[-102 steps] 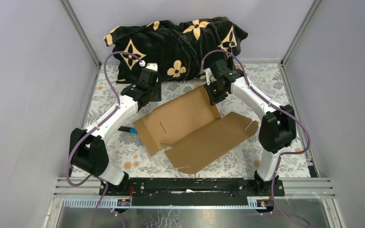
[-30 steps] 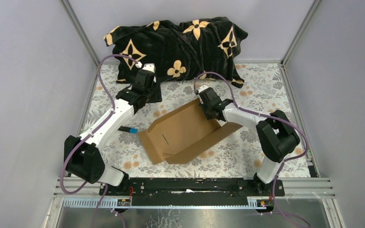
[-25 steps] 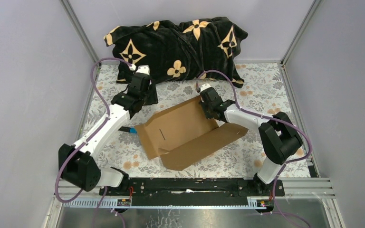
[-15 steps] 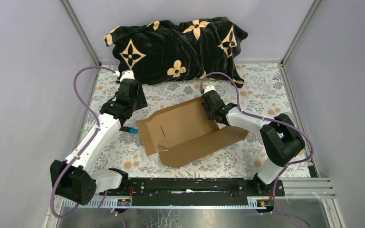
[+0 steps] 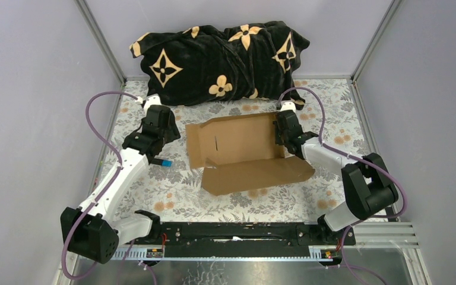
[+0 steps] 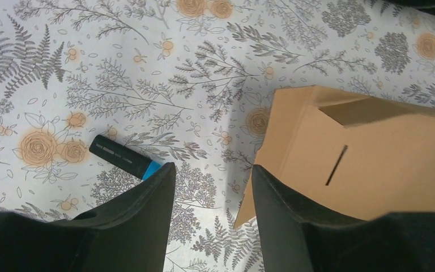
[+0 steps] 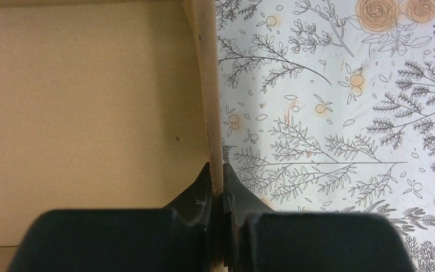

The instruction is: Fold the paper box

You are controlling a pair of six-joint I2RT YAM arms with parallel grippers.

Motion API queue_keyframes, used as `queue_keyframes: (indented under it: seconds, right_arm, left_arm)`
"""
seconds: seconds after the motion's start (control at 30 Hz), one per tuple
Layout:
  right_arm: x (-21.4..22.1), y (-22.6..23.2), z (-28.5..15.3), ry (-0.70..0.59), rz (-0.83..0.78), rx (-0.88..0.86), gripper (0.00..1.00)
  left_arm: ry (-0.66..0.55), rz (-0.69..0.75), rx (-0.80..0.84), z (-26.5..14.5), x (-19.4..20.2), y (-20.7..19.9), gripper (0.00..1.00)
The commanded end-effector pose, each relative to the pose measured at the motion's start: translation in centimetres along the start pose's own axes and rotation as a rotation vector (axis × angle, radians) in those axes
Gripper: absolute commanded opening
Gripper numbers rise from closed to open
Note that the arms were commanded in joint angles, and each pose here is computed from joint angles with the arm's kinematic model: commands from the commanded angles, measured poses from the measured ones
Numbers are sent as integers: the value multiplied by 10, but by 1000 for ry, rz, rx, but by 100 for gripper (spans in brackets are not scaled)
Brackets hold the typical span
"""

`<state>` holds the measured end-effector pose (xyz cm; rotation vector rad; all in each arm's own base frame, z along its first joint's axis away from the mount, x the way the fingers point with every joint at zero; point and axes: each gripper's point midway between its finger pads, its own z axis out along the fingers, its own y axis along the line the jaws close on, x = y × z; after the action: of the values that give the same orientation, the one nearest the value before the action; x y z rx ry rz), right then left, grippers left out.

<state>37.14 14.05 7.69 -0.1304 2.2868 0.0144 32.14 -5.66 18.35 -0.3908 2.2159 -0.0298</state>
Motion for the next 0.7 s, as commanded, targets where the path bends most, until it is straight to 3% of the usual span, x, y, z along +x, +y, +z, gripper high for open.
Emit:
queue_keyframes:
  seconds: [0.0, 0.33, 0.67]
  right_arm:
    - [-33, 5, -15, -141, 83, -47, 0]
    - [-26, -1, -26, -221, 124, -56, 0]
    - [-22, -4, -31, -255, 155, -59, 0]
  left_arm:
    - [-7, -67, -8, 12, 2, 5, 59]
    - [56, -120, 88, 43, 34, -10, 63]
    - [51, -199, 326, 36, 44, -46, 63]
